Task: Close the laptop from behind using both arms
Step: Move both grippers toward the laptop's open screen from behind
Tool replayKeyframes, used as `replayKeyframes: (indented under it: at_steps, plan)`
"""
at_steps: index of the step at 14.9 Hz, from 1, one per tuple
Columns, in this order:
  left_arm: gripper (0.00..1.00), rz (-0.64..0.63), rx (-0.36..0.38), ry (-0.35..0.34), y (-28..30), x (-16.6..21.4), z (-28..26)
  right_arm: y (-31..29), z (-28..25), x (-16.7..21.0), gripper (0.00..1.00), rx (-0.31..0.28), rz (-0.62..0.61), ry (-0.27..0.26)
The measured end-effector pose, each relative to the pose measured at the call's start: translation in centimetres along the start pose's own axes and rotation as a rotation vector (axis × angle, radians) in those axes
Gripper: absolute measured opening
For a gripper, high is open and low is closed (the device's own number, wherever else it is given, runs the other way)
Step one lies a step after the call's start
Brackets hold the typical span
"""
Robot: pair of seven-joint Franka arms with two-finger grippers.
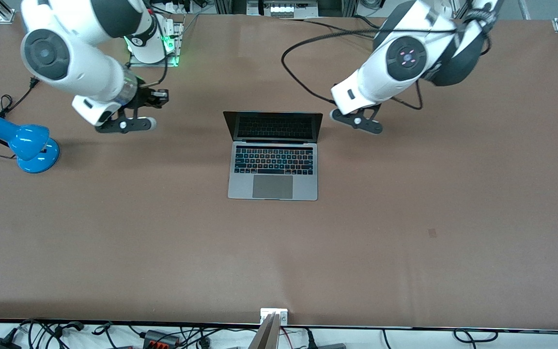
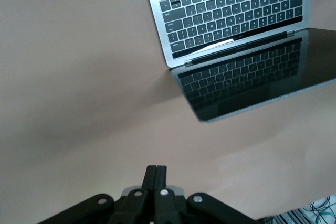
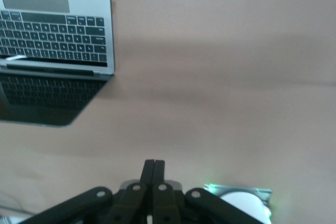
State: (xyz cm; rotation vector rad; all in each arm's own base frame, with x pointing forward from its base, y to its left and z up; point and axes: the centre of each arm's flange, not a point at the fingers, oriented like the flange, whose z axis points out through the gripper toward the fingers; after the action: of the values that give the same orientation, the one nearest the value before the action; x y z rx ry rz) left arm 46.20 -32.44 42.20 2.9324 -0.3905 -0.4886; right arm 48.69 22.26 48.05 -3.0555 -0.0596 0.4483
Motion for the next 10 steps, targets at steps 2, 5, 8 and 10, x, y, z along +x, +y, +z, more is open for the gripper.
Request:
replayKeyframes:
  at_steps: [2,5,8,10]
  plan:
    - [0.01,-0.031,-0.008,-0.008,1.3,0.3,1.9,-3.1,2.2,-1.8,0.01,-0.008,-0.002,0.032]
    - [0.01,-0.035,-0.019,-0.013,3.3,0.5,3.7,-6.7,5.6,-3.4,0.01,0.01,-0.035,0.067]
    - [0.01,-0.036,-0.026,-0.034,4.3,0.8,5.7,-9.0,9.2,-4.6,0.01,0.028,-0.072,0.082]
    - [0.01,-0.052,-0.032,-0.028,5.2,0.9,6.9,-9.8,10.3,-5.3,0.01,0.022,-0.091,0.079]
